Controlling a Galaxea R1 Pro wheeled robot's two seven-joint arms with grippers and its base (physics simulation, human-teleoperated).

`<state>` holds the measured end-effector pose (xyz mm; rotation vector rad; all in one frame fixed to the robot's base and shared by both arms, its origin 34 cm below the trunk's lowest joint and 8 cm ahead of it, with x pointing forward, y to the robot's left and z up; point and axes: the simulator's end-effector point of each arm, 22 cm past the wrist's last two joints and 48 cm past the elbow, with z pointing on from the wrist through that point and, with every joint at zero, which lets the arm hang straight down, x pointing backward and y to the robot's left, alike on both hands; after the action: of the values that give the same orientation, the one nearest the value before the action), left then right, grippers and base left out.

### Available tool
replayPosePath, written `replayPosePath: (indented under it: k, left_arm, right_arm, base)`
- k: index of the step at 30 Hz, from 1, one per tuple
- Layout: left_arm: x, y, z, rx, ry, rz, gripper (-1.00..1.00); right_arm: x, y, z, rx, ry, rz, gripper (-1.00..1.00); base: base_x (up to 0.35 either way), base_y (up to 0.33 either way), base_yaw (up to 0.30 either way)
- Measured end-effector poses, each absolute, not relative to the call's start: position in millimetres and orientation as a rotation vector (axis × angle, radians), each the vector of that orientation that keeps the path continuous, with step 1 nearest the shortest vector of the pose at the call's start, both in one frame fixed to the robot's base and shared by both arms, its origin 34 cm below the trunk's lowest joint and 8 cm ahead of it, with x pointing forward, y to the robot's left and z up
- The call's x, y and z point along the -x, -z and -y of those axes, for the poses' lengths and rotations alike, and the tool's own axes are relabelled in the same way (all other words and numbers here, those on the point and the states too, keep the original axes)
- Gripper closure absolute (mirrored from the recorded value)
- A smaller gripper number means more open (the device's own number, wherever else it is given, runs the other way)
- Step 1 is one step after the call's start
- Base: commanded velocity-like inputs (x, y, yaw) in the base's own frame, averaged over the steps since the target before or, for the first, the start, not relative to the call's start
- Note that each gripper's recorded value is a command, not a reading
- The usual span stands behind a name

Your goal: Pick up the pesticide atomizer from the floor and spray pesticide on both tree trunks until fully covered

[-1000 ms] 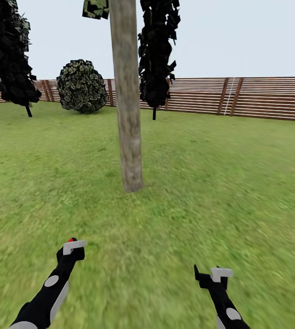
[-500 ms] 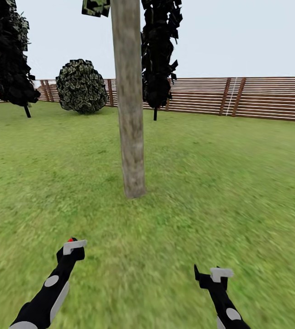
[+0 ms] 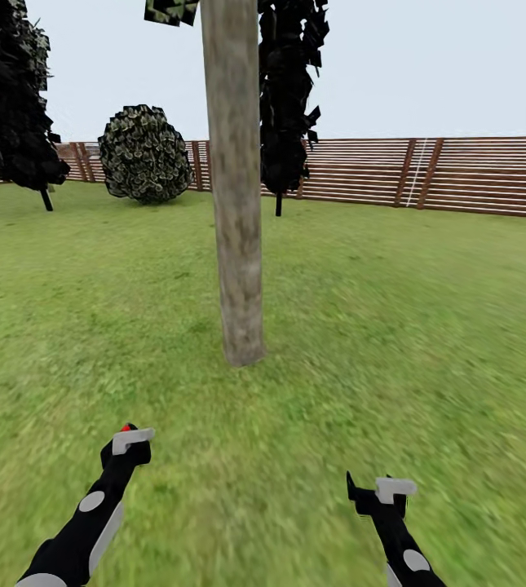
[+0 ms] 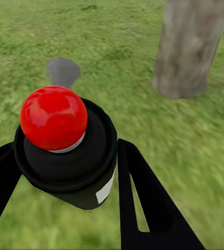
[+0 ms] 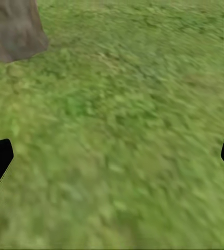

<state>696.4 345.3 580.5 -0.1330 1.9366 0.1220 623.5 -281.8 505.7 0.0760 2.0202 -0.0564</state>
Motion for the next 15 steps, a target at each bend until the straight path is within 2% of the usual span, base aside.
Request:
replayPosePath:
  k: [15]
  left_arm:
    - [-696.4, -580.3, -345.3, 0.133, -0.122, -1.937, 1.0]
  right_arm:
    - [-623.2, -505.4, 282.2, -0.076, 0.058, -2.021, -1.0]
  base:
    - [0.316, 0.097, 0.0]
